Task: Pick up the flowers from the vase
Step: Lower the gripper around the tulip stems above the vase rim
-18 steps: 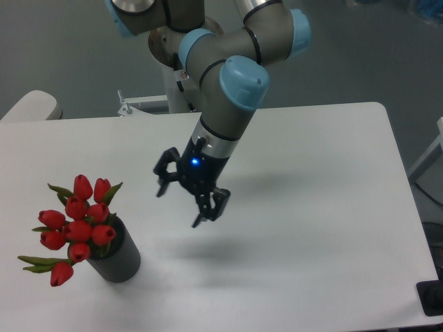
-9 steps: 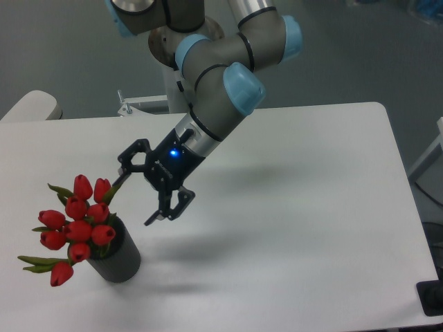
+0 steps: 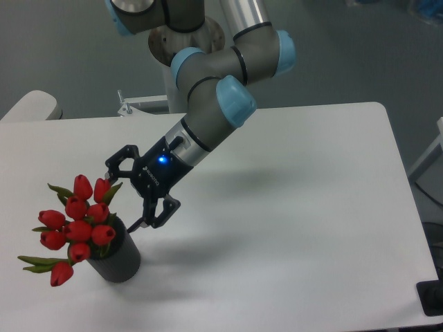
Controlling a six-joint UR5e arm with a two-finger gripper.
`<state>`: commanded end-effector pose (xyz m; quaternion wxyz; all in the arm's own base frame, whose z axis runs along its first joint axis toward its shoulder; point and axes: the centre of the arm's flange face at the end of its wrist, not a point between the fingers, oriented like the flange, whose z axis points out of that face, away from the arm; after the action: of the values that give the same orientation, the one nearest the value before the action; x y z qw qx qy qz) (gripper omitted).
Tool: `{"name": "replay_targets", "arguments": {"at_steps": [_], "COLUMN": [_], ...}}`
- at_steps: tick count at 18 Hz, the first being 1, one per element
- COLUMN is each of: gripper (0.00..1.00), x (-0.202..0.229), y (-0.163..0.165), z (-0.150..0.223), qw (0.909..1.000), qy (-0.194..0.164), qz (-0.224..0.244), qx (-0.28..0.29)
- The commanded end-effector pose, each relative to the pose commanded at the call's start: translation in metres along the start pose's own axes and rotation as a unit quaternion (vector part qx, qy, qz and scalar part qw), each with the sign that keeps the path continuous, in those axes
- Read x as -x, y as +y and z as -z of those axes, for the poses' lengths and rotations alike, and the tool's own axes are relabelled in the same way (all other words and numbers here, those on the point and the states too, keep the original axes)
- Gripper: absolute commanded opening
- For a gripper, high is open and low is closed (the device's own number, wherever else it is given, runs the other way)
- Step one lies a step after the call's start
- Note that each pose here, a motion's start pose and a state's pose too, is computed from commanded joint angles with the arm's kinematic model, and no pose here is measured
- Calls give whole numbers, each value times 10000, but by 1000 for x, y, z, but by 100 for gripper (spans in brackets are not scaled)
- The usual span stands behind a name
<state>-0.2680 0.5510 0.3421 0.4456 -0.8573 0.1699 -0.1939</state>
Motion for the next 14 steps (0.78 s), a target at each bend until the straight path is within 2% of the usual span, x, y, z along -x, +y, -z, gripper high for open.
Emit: {"name": "replay_targets", "arguments": {"at_steps": [14], "gripper": [100], "x": [3], "y": [-4], "z": [-24], "qw": [9996], "qy": [98], "qz": [-264], "qx": [10]}}
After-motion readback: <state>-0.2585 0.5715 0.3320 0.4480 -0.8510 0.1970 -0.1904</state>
